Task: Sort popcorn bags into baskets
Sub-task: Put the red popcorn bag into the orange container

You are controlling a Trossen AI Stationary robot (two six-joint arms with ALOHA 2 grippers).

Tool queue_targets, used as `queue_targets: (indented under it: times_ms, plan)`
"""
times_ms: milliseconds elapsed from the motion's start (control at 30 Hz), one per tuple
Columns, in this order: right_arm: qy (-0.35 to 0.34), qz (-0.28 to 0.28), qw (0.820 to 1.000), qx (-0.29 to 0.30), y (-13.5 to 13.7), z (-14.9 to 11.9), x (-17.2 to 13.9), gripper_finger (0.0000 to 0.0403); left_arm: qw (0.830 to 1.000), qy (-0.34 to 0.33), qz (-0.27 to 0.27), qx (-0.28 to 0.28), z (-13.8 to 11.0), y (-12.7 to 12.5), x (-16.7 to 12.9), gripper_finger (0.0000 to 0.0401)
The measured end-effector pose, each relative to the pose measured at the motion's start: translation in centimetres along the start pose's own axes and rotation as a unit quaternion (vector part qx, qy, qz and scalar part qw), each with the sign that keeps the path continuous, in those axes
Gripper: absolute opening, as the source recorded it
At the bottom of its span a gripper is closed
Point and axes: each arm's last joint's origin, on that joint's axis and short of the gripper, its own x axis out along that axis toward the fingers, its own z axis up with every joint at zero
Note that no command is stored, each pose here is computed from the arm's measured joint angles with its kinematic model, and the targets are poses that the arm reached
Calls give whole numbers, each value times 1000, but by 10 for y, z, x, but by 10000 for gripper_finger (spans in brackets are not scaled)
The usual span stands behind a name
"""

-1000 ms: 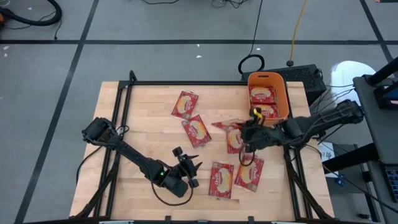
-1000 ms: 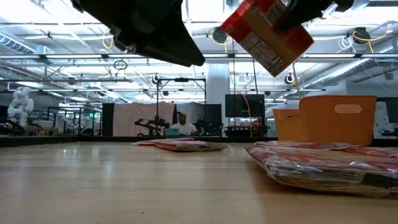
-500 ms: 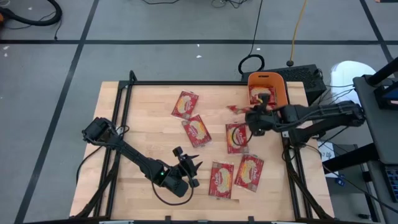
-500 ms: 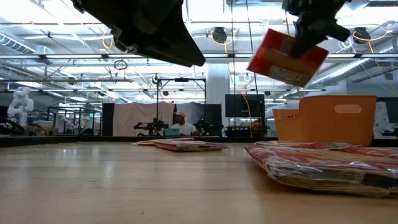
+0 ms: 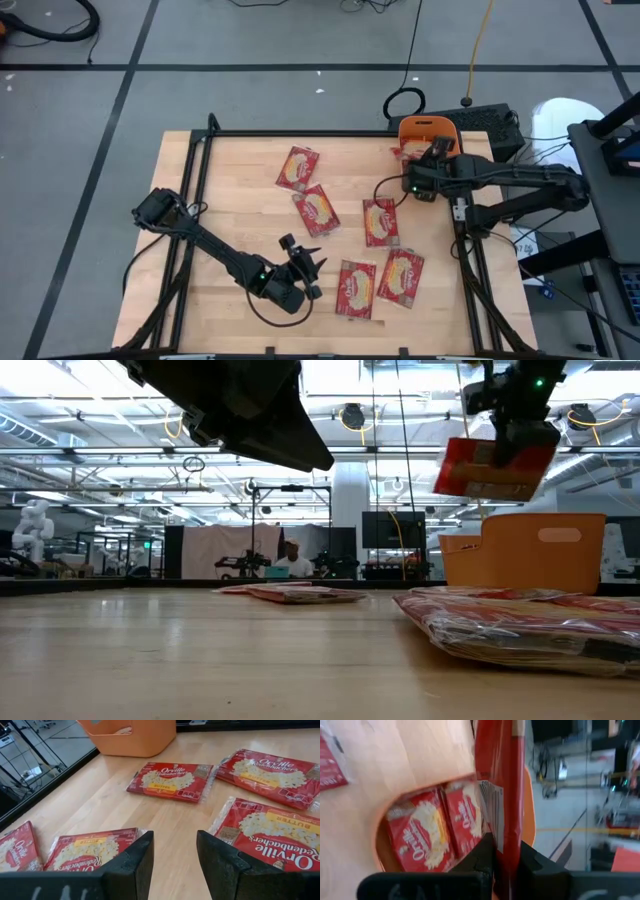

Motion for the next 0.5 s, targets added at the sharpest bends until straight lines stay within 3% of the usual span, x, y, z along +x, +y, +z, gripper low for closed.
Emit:
queue_targets:
  times_ms: [267, 500]
  plan:
    - [34, 0, 999, 13, -4, -6, 7, 22, 1000, 1, -4, -11, 0, 0, 0, 152]
    - [57, 36, 997, 21, 6, -24, 16, 22, 1000, -4, -7, -24, 1, -1, 0, 152]
